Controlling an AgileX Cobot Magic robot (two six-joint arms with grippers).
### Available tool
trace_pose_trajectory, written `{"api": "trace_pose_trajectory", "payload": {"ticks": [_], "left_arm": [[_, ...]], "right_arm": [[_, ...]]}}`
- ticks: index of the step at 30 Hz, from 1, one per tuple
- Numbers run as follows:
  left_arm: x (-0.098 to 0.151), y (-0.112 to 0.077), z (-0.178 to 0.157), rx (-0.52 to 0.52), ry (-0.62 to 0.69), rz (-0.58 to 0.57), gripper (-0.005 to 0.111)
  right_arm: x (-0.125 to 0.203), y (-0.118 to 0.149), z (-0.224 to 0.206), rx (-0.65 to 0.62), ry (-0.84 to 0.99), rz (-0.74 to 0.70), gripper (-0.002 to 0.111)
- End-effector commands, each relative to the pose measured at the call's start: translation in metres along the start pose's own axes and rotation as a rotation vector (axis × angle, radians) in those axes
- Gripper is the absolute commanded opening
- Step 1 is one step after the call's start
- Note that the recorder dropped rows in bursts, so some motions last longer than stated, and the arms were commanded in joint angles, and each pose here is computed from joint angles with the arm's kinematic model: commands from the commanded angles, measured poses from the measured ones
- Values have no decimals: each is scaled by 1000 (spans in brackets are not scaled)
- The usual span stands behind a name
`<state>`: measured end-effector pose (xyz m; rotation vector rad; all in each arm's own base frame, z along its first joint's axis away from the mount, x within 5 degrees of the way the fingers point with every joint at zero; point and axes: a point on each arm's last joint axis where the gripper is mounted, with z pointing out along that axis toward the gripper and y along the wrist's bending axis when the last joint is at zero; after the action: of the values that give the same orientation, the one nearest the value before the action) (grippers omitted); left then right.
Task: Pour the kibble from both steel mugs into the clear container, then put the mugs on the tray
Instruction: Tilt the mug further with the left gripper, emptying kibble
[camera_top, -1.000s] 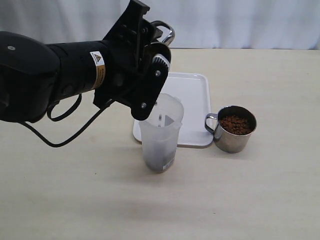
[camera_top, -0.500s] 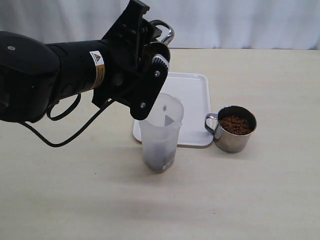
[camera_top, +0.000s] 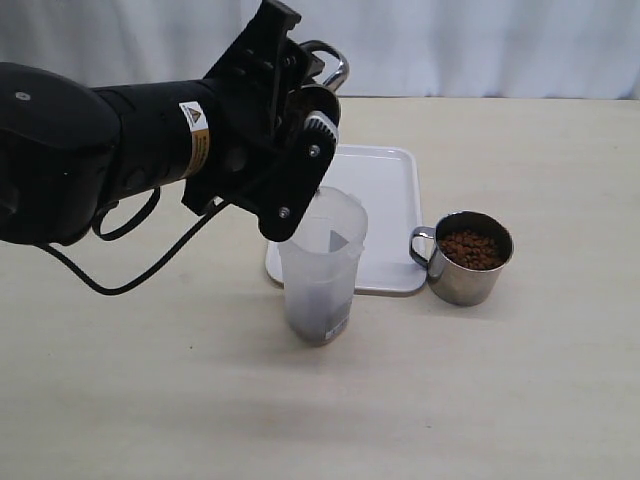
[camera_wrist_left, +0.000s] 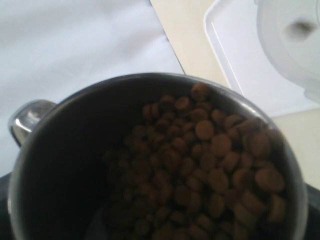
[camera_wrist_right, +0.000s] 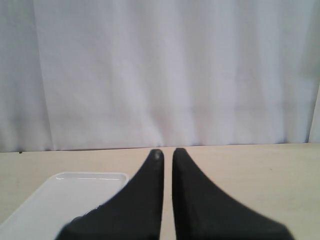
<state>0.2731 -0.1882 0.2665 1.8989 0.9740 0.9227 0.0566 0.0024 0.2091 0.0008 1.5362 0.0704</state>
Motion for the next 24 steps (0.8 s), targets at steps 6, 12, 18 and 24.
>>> {"api": "trace_pose_trajectory", "payload": {"ticks": [6, 12, 18, 24], "left_arm": [[1, 5, -2, -19, 16, 22, 0], [1, 5, -2, -19, 16, 25, 0], [1, 5, -2, -18, 16, 33, 0], [1, 5, -2, -18, 13, 40, 0]], "right_arm": [[-1, 0, 0, -5, -14, -3, 5], [-1, 0, 0, -5, -14, -3, 5], [-1, 0, 0, -5, -14, -3, 5], [-1, 0, 0, -5, -14, -3, 5]]}}
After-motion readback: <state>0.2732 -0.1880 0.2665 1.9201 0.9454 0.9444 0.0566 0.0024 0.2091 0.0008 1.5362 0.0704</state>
